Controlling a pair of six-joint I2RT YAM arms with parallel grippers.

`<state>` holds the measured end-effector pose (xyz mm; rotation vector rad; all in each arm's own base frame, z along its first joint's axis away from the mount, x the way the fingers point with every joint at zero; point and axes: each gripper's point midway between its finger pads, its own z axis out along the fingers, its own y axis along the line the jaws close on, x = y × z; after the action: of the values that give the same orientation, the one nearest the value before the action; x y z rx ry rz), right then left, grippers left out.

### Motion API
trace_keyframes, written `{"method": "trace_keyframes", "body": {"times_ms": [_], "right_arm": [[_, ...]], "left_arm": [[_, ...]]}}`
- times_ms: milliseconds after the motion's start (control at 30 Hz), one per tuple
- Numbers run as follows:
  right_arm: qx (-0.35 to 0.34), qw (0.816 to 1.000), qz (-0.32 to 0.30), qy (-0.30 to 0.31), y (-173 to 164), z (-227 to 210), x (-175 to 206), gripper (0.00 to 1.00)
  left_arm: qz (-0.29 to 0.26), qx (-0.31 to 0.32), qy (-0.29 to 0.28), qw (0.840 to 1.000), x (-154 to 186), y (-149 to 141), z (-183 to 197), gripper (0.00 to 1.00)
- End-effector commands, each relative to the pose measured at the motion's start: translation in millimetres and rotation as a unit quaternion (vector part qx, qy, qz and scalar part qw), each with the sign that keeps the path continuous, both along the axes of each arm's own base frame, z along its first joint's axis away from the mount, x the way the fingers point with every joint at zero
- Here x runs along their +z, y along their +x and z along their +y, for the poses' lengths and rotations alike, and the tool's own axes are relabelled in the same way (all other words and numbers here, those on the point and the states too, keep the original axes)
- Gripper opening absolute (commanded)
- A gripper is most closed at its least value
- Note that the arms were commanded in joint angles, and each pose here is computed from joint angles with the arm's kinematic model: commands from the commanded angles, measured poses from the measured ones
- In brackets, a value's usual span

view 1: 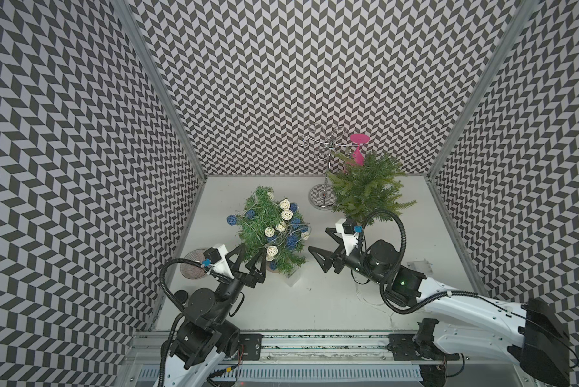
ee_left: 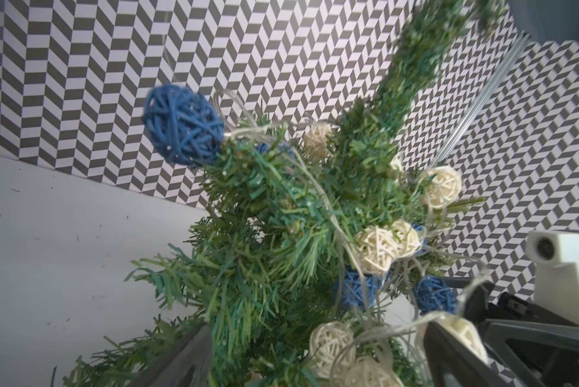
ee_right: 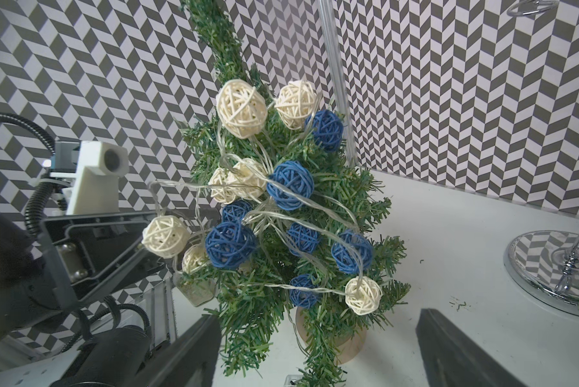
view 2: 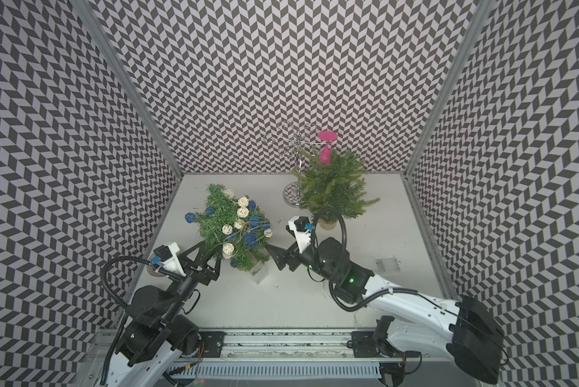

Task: Wrap string light around the christmas tree
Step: Wrap the light string around the Christmas tree.

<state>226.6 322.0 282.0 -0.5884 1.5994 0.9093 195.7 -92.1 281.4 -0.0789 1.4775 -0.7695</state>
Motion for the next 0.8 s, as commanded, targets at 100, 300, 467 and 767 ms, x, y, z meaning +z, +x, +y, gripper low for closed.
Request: {"method": "trace_keyframes", "body": {"times_ms": [100, 300, 467, 767], "right_arm": [[-0.011, 0.999, -0.02, 0.031, 1.3, -5.7, 20.4, 0.94], [-0.022, 0.999, -0.024, 0.03, 0.6, -13.7, 25.2, 0.94], [-0.079, 0.997, -0.015, 0.024, 10.2, -35.8, 26.0, 0.99], [-0.201, 0.978, 0.053, 0.013, 36.0, -98.8, 1.7, 0.99]], "left_arm": [[-0.031, -0.027, -0.017, 0.999, 13.6, -7.6, -6.6, 0.91], [-0.059, -0.043, -0.01, 0.997, 33.6, -17.2, -8.8, 0.99], [-0.074, -0.001, 0.007, 0.997, 65.0, -20.5, 7.7, 0.99], [-0.06, -0.103, 0.052, 0.991, 85.8, 10.5, -56.3, 0.92]]}}
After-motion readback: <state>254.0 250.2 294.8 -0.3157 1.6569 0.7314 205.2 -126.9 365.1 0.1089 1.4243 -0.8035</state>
